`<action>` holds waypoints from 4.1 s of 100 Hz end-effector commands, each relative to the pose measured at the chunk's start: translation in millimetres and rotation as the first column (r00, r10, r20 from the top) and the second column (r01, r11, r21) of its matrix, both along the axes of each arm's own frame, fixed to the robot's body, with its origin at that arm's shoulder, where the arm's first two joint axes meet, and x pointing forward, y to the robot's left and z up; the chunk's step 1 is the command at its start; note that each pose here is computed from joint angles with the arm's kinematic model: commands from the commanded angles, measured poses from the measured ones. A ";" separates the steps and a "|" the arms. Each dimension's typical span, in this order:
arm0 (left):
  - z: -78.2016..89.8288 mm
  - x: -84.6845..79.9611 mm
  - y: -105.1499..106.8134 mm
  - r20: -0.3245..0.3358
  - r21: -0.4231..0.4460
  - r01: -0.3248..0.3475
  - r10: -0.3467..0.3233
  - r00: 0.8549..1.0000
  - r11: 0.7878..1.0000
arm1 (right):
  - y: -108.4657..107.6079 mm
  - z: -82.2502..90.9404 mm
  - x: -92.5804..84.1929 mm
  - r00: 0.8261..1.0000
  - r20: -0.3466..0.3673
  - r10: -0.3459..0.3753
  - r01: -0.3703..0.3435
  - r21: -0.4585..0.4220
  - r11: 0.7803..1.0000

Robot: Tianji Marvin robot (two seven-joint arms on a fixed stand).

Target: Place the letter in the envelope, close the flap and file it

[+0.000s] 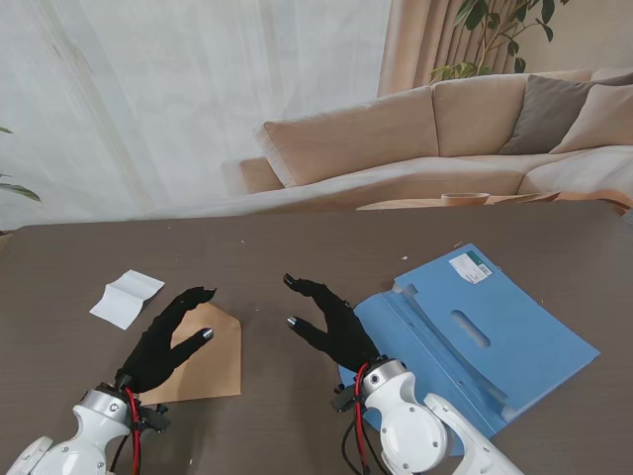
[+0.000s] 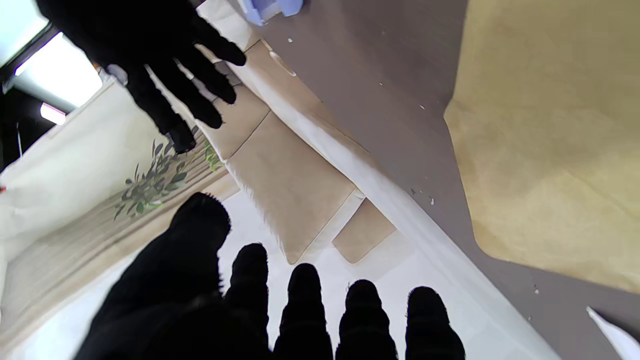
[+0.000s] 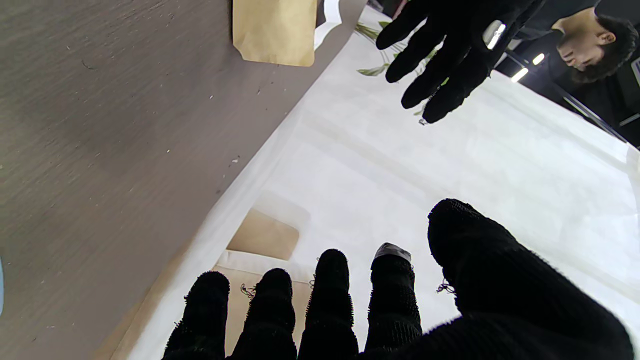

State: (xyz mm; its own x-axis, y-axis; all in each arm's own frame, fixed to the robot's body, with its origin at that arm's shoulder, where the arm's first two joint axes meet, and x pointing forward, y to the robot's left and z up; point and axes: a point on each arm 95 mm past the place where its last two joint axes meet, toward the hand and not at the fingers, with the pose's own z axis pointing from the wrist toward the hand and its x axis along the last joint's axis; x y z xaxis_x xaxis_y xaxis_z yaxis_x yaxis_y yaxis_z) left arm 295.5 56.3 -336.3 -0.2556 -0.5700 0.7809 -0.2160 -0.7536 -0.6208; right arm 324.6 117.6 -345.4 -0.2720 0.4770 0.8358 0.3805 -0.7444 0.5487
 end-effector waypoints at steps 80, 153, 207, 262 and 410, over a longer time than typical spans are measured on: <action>-11.0 83.8 63.5 -0.022 0.626 -0.151 0.211 0.977 0.765 | -2.6 8.9 -12.3 0.999 0.014 -0.041 0.040 0.039 0.998; -45.0 99.1 52.6 -0.157 0.684 -0.112 0.295 0.942 0.721 | -4.2 9.2 -12.9 0.999 0.017 -0.050 0.049 0.044 0.998; -43.7 94.6 49.7 -0.146 0.583 -0.144 0.277 0.950 0.800 | -5.6 9.0 -11.9 0.998 0.008 -0.057 0.056 0.046 0.997; -8.9 73.8 54.6 -0.069 0.446 -0.119 0.166 0.984 0.887 | -4.6 8.5 -11.7 0.998 0.002 -0.055 0.055 0.047 0.997; 75.2 54.2 -7.0 0.043 0.232 0.117 -0.130 0.991 0.966 | 20.8 15.2 13.4 0.991 0.076 0.111 -0.102 -0.105 0.989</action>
